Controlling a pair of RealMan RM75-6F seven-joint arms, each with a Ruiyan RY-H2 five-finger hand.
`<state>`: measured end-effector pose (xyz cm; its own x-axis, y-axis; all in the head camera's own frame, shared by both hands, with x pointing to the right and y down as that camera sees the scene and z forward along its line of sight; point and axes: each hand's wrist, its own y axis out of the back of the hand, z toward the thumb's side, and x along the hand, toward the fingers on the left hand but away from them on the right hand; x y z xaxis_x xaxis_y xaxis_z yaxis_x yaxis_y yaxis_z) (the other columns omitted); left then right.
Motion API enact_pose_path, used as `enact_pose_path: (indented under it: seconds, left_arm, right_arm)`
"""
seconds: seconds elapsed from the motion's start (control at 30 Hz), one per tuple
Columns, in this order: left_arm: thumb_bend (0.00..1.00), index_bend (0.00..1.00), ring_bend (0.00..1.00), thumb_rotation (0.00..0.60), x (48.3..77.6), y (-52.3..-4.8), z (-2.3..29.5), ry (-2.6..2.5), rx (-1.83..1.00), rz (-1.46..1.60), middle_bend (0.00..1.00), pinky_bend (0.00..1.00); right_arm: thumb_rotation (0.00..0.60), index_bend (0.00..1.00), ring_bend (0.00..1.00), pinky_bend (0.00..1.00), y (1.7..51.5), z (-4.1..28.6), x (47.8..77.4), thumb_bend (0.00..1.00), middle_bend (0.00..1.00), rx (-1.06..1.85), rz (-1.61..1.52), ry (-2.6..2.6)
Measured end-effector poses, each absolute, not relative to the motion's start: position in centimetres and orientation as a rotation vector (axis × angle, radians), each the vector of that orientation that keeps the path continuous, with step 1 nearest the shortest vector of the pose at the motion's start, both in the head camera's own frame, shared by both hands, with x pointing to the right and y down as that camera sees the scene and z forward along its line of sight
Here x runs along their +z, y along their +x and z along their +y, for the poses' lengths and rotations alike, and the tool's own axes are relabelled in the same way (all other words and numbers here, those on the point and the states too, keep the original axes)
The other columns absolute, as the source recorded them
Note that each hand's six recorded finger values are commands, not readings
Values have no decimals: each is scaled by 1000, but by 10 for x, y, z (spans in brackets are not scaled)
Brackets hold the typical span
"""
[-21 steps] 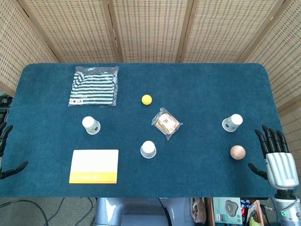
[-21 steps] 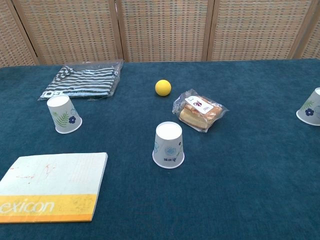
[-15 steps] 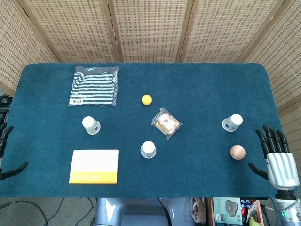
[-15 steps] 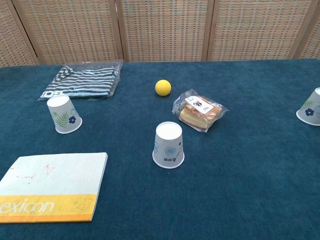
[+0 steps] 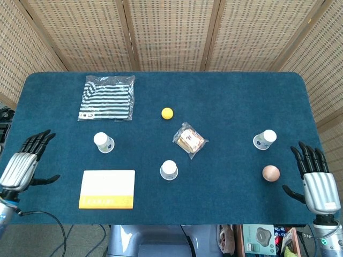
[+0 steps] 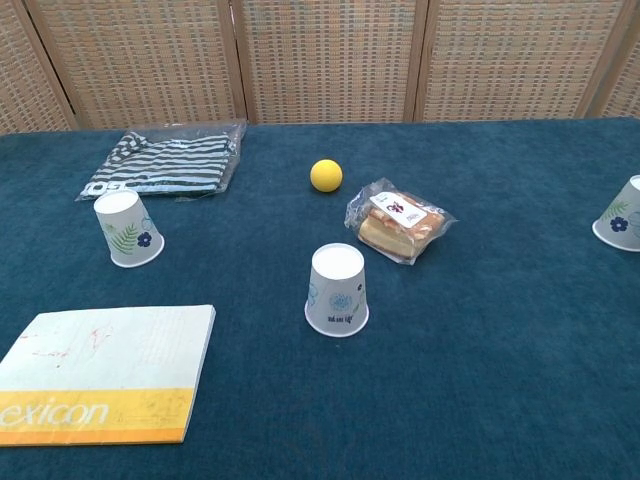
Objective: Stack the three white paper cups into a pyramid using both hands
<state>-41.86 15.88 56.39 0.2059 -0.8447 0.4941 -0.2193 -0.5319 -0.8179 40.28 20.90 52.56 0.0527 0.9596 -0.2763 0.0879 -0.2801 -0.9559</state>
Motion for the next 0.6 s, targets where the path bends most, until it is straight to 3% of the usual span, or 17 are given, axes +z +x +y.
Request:
enact_pose_path:
  seconds: [0.2,0.43,0.6]
  left_arm:
    - [64,2,76,600,605,-403,126,-1871,-1472,853,60,166]
    - [65,32,117,600,661,-360,99,-1907,-1577,716,107,182]
    - [64,39,122,600,670,-354,90,-1882,-1596,699,111,186]
  right_arm:
    - [600,0,0,0,406,208,529,0,0,1360,-1095,-1506]
    - [600,0,0,0,408,207,533,0,0,1376,-1093,-1515]
    - [600,0,0,0,412,204,534,0,0,1385,-1103,-1516]
